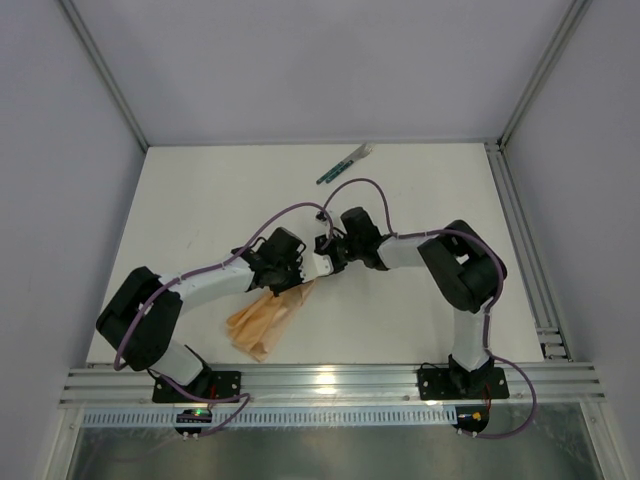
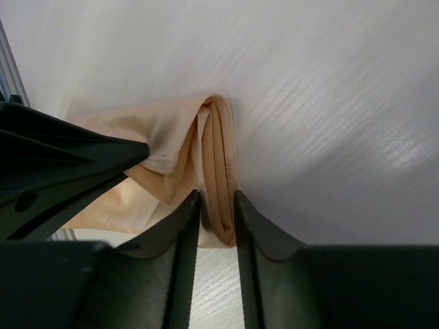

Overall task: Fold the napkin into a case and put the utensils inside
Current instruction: Stuff the smaller-rectangle-folded napkin at the center of the board.

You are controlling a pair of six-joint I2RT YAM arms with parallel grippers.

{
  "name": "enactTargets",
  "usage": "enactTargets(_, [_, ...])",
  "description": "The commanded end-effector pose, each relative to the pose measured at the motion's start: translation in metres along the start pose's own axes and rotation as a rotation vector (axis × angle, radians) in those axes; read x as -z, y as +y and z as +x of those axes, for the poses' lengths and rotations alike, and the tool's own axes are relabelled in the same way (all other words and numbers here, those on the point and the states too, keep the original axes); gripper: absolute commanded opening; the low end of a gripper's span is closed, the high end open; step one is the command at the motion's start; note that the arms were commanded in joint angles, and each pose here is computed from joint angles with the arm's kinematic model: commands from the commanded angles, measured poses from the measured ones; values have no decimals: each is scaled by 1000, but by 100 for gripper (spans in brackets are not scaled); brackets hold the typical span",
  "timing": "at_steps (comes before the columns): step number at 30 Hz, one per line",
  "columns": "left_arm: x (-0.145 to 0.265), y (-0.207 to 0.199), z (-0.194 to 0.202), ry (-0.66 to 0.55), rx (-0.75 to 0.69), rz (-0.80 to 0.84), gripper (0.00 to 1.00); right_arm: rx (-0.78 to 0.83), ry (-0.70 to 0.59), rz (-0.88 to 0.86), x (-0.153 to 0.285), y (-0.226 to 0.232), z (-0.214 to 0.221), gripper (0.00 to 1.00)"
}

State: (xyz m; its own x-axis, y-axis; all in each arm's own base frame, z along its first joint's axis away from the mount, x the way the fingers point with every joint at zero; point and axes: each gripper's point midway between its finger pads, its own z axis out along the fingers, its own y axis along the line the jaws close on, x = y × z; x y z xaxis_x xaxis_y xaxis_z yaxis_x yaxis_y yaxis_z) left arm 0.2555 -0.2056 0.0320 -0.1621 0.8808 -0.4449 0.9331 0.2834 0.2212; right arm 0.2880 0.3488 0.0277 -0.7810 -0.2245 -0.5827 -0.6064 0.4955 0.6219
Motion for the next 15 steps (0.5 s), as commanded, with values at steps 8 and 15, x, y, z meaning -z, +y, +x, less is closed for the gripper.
enactTargets(8, [13, -18, 20, 47, -80, 89, 0, -16, -2, 28, -12, -9, -1, 7])
enactTargets(15, [10, -41, 43, 161, -151, 246, 0, -11, -14, -2, -11, -1, -8, 6])
